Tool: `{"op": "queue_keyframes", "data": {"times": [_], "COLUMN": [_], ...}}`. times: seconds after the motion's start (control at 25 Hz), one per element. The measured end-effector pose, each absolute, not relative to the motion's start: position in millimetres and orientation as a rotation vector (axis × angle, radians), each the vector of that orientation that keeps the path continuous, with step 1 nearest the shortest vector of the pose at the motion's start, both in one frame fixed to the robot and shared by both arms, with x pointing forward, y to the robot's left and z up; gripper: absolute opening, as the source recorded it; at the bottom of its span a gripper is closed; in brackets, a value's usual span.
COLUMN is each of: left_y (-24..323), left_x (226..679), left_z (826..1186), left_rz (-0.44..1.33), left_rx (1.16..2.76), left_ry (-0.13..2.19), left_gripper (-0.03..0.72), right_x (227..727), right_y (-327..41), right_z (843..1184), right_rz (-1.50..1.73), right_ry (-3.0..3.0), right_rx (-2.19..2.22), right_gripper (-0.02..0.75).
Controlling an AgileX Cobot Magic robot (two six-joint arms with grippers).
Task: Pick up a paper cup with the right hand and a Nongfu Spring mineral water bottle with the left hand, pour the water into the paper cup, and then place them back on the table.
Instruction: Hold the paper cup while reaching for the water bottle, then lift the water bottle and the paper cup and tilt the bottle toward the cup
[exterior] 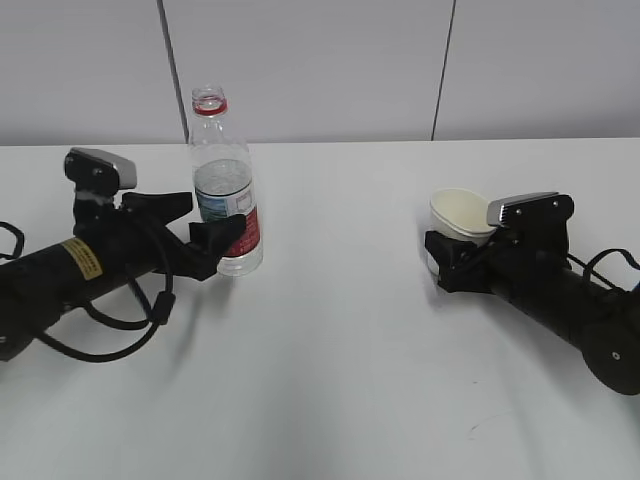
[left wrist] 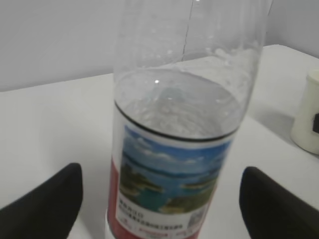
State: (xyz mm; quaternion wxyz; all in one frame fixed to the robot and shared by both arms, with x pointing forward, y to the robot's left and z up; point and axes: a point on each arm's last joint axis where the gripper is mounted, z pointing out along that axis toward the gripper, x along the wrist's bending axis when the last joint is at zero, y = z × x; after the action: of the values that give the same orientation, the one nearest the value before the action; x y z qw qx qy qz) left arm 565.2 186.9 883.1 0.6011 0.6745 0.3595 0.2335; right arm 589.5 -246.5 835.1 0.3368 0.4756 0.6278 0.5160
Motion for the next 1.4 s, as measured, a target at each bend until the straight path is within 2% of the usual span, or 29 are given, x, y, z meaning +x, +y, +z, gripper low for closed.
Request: {"op": "queue_keyframes", "data": {"times": [0.4,0.64,0.76,1.12,1.4], "left_y": [163.5,161.6,161.5,157.7,155.9], "left_x": [594.7,595.4,595.6,592.5,589.9], "left_z": [870.5,869.2,869.3,868.9,879.7], "left_rz": [0.56,0.557,0.558,0.532,0.582], "left_rx": [1.512,1.514,1.515,1.549,1.687], "left_ry": [0.838,0.838,0.837,0.779,0.676], "left_gripper": [0.577,0.442,0.405,0.397,0.394], "right_x": [589.4,588.6,586.6,578.3,582.8], "right_y": [-246.3,-244.3,-240.0,-218.1,-205.8], "right_z": [835.1,835.0,834.7,836.2,842.9], "right_rz": [1.346,1.357,1.386,1.552,1.688], "right_ry": [1.639,1.662,1.71,1.943,2.058], "right_rx": [1.238,1.218,1.178,0.954,0.849], "right_gripper": [0.508,0.508,0.508,0.508,0.508]}}
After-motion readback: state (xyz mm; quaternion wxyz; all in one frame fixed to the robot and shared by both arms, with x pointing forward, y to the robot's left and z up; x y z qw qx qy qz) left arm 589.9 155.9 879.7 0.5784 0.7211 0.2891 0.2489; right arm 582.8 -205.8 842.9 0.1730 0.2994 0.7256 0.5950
